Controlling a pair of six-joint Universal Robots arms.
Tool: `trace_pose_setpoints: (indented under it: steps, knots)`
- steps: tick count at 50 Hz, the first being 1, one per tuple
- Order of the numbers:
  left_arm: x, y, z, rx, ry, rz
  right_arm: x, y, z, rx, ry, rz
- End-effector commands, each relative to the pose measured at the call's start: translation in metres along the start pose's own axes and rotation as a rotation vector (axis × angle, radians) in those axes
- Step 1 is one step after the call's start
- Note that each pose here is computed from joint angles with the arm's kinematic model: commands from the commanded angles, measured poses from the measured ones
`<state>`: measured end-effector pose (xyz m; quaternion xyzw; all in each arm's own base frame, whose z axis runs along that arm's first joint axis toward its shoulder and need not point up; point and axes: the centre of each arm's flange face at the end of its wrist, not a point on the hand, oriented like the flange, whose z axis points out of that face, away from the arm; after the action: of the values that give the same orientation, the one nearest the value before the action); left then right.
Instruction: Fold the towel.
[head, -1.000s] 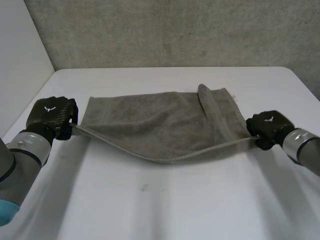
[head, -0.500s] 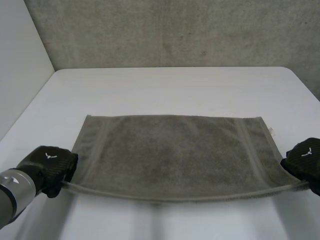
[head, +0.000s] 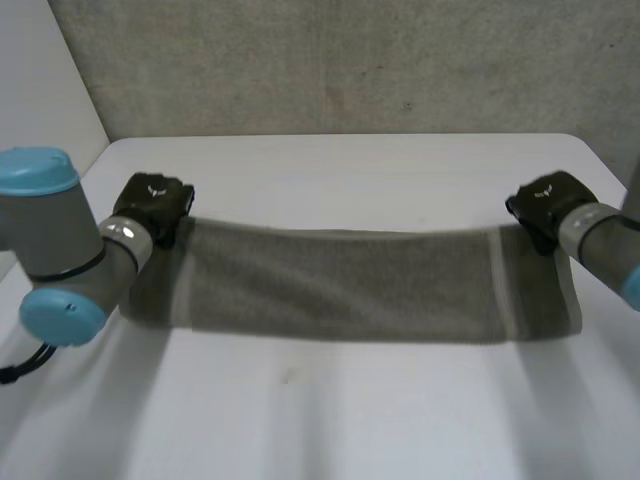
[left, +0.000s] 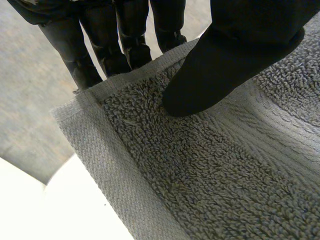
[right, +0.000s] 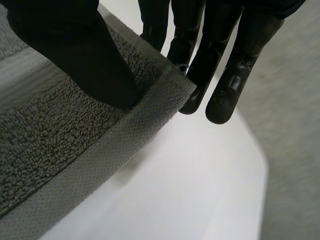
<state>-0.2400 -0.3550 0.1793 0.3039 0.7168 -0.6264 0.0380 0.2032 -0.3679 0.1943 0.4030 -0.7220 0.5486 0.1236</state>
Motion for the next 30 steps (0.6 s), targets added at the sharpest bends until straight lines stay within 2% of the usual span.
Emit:
trace_pose_setpoints:
  steps: [1, 6, 14, 19, 23, 30]
  knots:
    - [-0.006, -0.005, 0.044, 0.076, -0.043, -0.014, 0.003, -0.005, 0.047, 0.139, 0.186, -0.058]
    - [-0.001, -0.003, 0.064, 0.106, -0.041, -0.01, -0.002, -0.005, 0.06, 0.146, 0.22, -0.08]
    - [0.014, -0.002, 0.065, 0.113, -0.008, -0.008, -0.016, -0.003, 0.067, 0.118, 0.222, -0.075]
    - [0.015, -0.009, 0.059, 0.124, -0.004, -0.009, 0.0, -0.019, 0.051, 0.143, 0.269, -0.036]
    - [0.01, -0.019, 0.048, 0.132, -0.011, -0.009, 0.021, -0.04, 0.029, 0.222, 0.305, 0.067]
    - [-0.003, -0.04, 0.0, 0.132, -0.022, -0.023, 0.03, -0.06, -0.007, 0.326, 0.263, 0.186]
